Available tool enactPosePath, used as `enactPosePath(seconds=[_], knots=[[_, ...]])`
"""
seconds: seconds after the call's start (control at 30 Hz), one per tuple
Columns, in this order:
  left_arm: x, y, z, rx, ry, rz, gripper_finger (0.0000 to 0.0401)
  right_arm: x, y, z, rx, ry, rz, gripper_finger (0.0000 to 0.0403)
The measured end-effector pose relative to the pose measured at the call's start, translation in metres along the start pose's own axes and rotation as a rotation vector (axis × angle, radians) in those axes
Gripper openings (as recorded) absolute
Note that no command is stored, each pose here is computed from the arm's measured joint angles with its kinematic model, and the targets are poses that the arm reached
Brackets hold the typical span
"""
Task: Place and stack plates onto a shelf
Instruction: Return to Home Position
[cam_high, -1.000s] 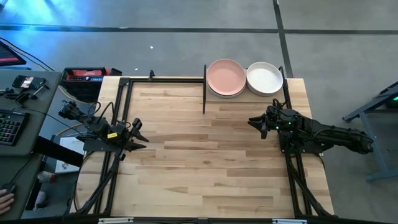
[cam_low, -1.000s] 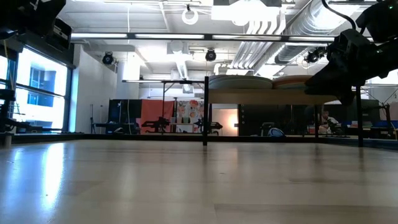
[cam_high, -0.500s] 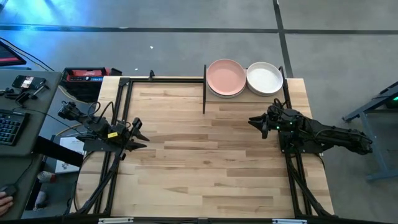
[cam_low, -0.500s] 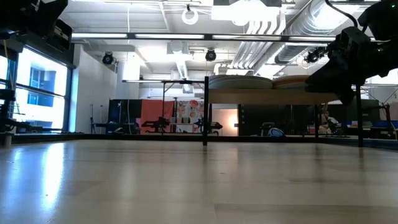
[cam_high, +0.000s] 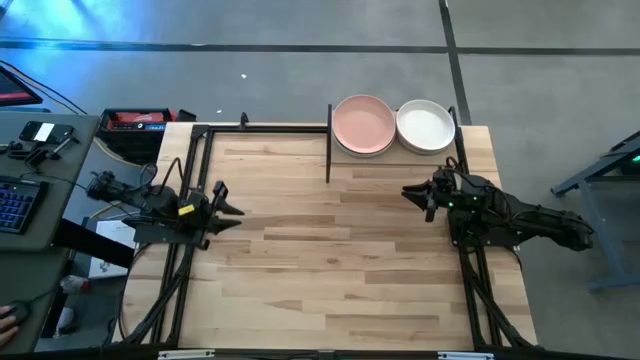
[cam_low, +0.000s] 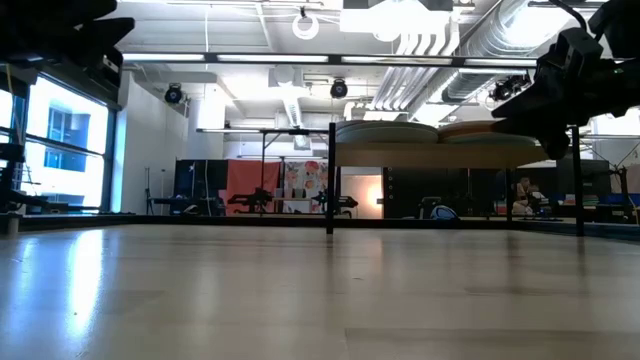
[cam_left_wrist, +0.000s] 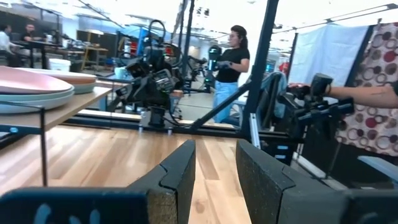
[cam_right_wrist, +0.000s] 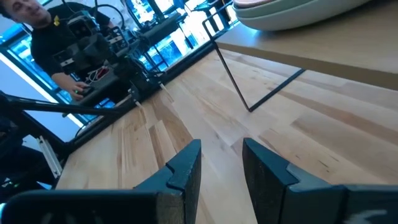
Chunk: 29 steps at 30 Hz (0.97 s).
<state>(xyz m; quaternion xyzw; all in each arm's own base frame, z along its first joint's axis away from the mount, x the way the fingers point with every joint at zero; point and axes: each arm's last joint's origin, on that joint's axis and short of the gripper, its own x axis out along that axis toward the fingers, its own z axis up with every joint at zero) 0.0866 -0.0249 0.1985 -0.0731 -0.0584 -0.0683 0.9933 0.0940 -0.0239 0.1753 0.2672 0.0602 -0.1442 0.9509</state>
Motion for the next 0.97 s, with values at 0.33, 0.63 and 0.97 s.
enactPosePath(seconds=[0.33,0.63,0.97], knots=[[0.0003,0.0022,0.0003,0.003,-0.003,0.025,0.0106,-0.004,0.0013,0.0024,0.0,-0.04,0.023,0.01],[0.0003,0.0022,0.0003,0.003,-0.004,0.024,0.0106,-0.0058,0.0019,0.0033,0.0,-0.056,0.032,0.01],[0.0003,0.0022,0.0003,0.003,-0.004,0.024,0.0106,-0.0058,0.0019,0.0033,0.0,-0.056,0.032,0.01]])
